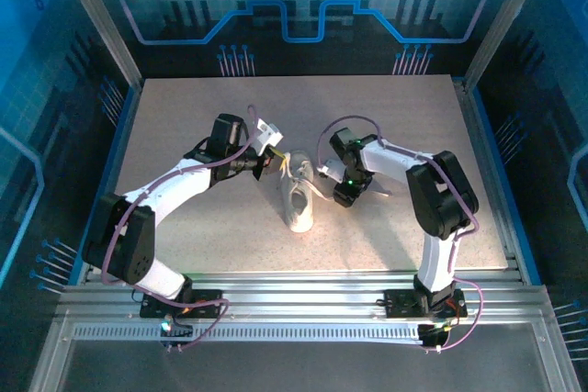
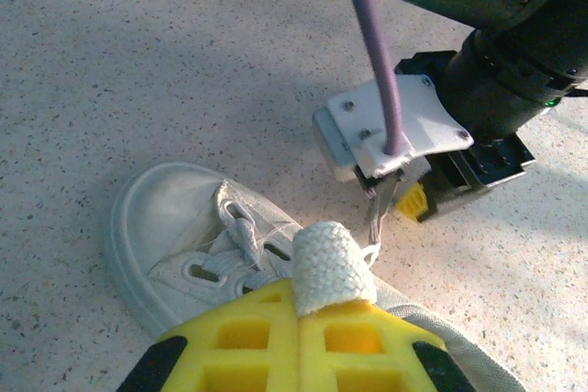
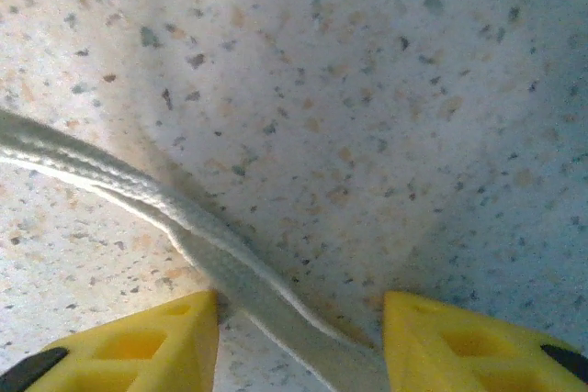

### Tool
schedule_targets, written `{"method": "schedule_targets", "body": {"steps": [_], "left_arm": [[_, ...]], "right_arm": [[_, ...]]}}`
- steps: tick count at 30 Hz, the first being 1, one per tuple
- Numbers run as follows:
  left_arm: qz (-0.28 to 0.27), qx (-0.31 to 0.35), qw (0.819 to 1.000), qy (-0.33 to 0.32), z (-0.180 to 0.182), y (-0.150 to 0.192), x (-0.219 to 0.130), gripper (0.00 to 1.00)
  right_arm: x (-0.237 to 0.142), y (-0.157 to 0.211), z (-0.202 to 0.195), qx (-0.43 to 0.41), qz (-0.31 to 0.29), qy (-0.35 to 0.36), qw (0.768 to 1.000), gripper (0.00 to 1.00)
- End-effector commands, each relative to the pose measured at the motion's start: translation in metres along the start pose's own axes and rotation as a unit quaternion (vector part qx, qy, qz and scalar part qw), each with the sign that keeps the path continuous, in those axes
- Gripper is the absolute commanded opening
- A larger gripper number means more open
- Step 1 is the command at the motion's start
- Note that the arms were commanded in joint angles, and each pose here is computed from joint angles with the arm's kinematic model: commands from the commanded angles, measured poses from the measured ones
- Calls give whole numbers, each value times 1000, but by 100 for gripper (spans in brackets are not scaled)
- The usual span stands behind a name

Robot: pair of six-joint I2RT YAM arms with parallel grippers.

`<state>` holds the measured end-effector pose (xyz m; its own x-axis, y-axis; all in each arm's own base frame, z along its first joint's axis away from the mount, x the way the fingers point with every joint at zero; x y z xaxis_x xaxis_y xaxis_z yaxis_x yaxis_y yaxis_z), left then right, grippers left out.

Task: Tie the shoes

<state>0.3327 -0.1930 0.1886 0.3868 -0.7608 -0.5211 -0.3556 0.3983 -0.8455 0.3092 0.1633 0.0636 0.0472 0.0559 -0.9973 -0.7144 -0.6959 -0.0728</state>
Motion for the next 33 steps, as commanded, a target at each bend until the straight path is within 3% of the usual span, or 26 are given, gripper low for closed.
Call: {"method": "schedule_targets", "body": {"steps": [1,4,9,16,25,33], "left_arm": [[-4,4,1000,15,-9,-5,-4,2],[-5,5,1000,14,-10,-5,-6,2],[-17,4,1000,10,-13,-10,-10,2],[-31,7,999,14,-20,-14,-11,2],[-22,6,999,24,-26,-11,-6,2],[-23,4,999,35,-38,-5,-1,2]], "right_arm": [[21,14,1,18,54,-12,998,22],[14,17,-1,28,47,-4,998,0],[-24,9,9,68,-53,-25,996,0],[-85,-5,16,122,-186,-48,974,0],[-110,-35,16,187,-228,-88,951,0],[-127,-132,32,161,-273,-175,932,0]]}}
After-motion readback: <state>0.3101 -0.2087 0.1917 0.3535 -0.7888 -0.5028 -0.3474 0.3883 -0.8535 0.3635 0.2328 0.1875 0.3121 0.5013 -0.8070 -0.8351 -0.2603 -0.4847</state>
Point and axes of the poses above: each hand's point on the last joint's axis, 136 mm out from that joint toward the fingers, its own x axis out along the fingers, its own z axis along the line the jaws close on, y = z × x, the point moved 5 cm from there along -x, back along the fingers, and after that the axes turned 10 degrees about x, right-handed, at the moved point
